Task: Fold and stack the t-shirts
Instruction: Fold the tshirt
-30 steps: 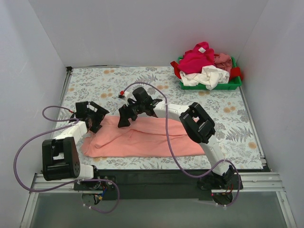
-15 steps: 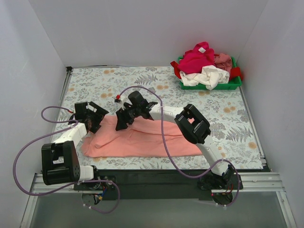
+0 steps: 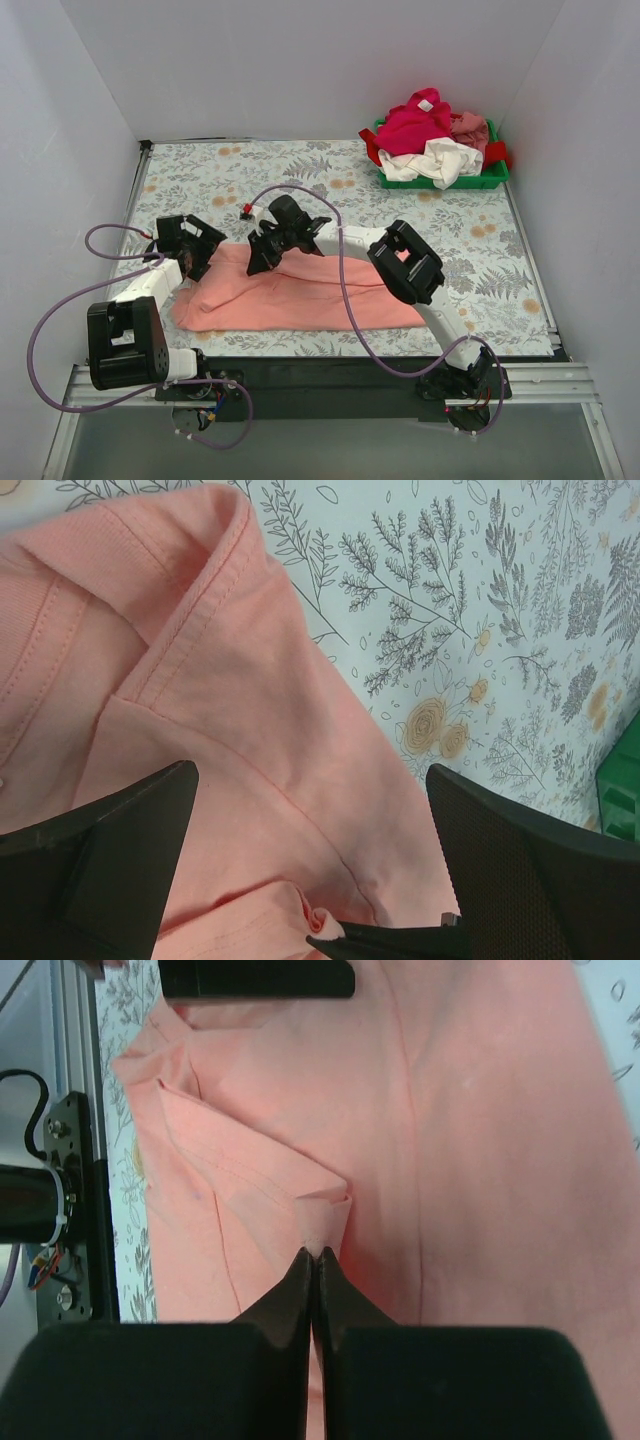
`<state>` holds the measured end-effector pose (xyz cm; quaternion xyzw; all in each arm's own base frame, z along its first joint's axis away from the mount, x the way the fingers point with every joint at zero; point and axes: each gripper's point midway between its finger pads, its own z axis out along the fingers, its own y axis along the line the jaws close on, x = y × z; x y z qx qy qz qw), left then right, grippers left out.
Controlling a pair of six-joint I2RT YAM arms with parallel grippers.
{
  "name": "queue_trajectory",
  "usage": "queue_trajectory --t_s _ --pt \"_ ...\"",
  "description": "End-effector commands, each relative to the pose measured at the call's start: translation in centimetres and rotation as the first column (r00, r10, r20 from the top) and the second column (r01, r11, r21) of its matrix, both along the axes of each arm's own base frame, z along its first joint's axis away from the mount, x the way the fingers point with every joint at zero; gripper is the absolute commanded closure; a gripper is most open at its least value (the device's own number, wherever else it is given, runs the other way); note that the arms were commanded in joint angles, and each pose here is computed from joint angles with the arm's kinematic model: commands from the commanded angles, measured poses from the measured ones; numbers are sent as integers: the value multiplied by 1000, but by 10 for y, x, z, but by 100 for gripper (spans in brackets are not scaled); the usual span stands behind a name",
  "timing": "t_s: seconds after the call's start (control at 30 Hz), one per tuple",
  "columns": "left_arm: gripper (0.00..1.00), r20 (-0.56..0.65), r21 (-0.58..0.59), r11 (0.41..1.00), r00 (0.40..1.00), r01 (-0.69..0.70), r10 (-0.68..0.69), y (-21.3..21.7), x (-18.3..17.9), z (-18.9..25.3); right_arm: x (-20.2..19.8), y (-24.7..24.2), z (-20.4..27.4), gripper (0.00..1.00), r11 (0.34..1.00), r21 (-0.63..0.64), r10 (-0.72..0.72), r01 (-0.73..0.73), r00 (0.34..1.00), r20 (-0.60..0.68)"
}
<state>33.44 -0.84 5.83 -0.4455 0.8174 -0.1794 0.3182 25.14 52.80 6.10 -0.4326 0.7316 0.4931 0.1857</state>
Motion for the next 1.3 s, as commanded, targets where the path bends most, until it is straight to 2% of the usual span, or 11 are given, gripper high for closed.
queue_trajectory --t_s 0.0,0.27,0.63,0.7,0.73,0.97,1.07,1.1,1.13,1.2,1.27 --pt "2 11 38 999 1000 -20 20 9 -4 4 -17 -4 41 99 996 59 57 -60 997 53" --pt "2 0 48 998 1000 -29 29 12 -6 2 -45 -29 33 98 993 28 110 -112 991 70" --pt "2 -6 67 997 999 -48 48 17 -7 2 -85 -63 18 83 981 -12 196 -196 976 96" --pt "2 -8 69 997 999 -46 47 17 -8 1 -90 -69 20 68 981 -18 195 -194 974 114" --pt "2 -8 71 996 999 -47 48 17 -8 1 -94 -74 14 65 981 -34 196 -193 974 112" --pt "2 -8 74 996 999 -50 51 18 -8 3 -104 -97 18 57 984 -61 177 -170 971 162" --pt "2 0 71 996 999 -50 50 17 -8 6 -92 -98 28 42 992 -70 113 -101 971 209" --pt "2 -2 66 996 998 -55 56 17 -8 7 -88 -98 34 24 996 -72 68 -55 978 197" --pt "2 12 65 996 998 -60 59 18 -7 12 -83 -100 36 12 997 -81 35 -18 979 203" --pt "2 15 52 996 997 -74 73 17 -9 16 -58 -113 42 2 985 -112 -106 132 972 210" --pt "2 64 41 995 994 -90 87 17 -5 35 -38 -128 44 2 958 -135 -221 252 953 206"
